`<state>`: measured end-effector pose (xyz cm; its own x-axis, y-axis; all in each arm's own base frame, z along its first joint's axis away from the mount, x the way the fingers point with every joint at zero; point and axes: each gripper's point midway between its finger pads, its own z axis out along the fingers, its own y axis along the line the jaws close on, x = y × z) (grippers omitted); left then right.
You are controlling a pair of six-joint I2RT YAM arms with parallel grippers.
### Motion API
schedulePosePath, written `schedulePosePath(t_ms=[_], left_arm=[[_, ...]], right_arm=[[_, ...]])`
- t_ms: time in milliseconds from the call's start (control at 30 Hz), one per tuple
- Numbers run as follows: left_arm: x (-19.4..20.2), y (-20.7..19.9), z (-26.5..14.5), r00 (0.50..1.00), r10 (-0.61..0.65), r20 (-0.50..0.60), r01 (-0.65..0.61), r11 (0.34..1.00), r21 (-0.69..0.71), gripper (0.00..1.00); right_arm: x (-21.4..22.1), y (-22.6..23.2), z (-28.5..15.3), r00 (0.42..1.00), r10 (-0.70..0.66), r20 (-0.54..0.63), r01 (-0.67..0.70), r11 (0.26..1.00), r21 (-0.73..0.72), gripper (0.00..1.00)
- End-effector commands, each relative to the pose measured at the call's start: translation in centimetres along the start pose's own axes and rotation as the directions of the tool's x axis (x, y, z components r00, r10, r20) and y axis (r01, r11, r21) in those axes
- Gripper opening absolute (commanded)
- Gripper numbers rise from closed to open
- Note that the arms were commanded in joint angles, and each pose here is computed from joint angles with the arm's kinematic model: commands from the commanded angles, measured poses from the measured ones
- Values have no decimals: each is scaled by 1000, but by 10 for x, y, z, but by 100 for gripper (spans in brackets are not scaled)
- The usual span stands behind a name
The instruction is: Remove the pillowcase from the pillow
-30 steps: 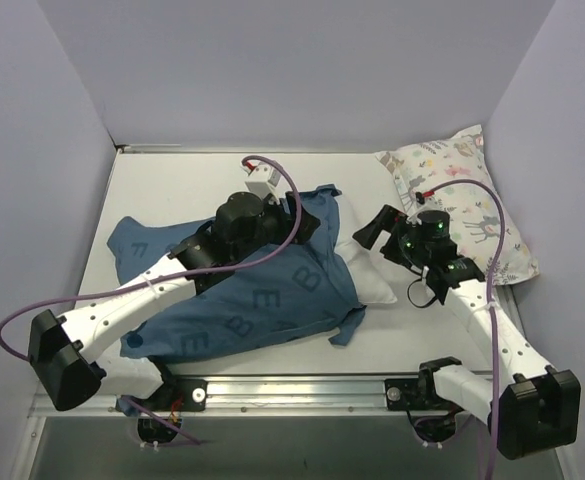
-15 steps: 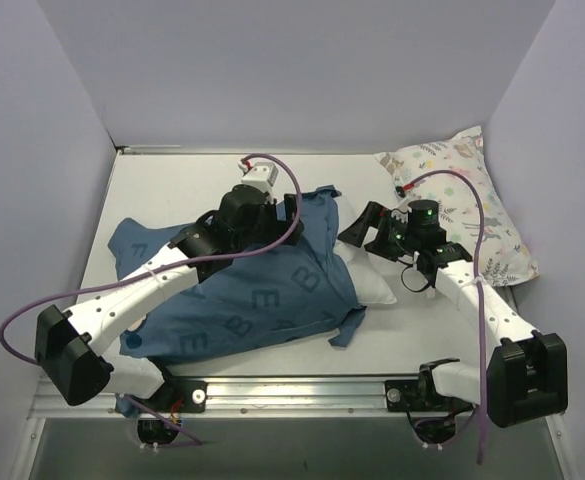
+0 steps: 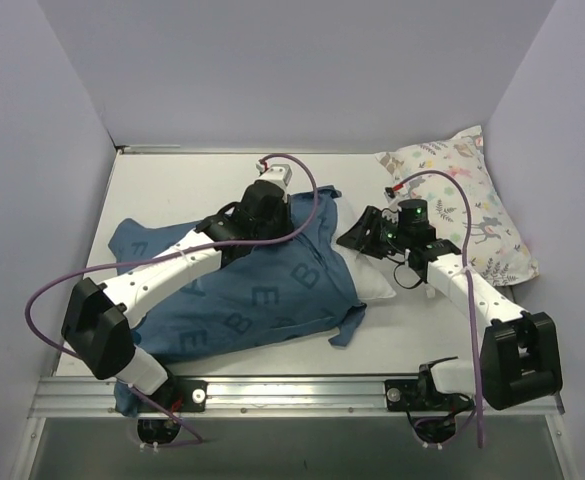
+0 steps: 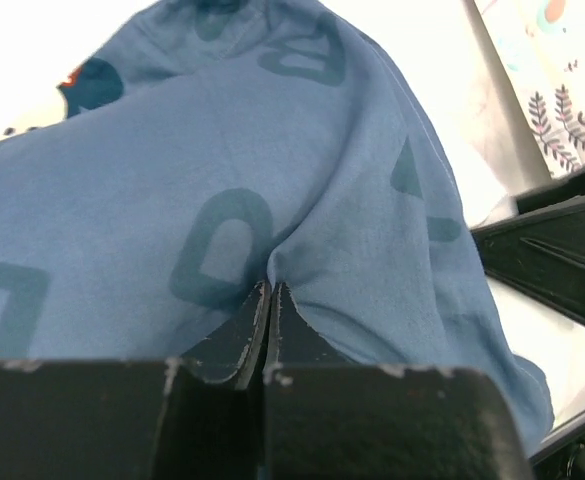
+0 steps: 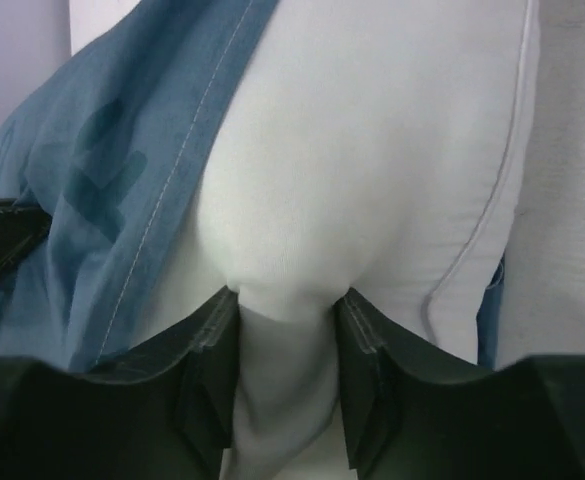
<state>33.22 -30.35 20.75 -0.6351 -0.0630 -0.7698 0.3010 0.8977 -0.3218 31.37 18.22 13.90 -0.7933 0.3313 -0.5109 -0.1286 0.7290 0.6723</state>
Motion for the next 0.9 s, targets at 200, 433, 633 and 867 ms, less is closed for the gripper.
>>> schedulePosePath(t_ms=[200,433,633,867], left_arm=[[-45,69,-44,986,-70,154,99,977,-190,0],[-59,142,-70,960,-146,237,222,916,-335,0],[-55,203,-90,918,-254,303,365,840,-401,0],[-51,164,-69,929,-284,237,328,929,-172,0]], right_arm=[[0,-26,4,998,66,25,-68,995,78,0],[-64,-24,-54,964,37,265,-80,985,153,0],[-102,-13,-103,925,40,378,-108,981,160,0],[-81,9,-81,965,2,263,-30,994,101,0]])
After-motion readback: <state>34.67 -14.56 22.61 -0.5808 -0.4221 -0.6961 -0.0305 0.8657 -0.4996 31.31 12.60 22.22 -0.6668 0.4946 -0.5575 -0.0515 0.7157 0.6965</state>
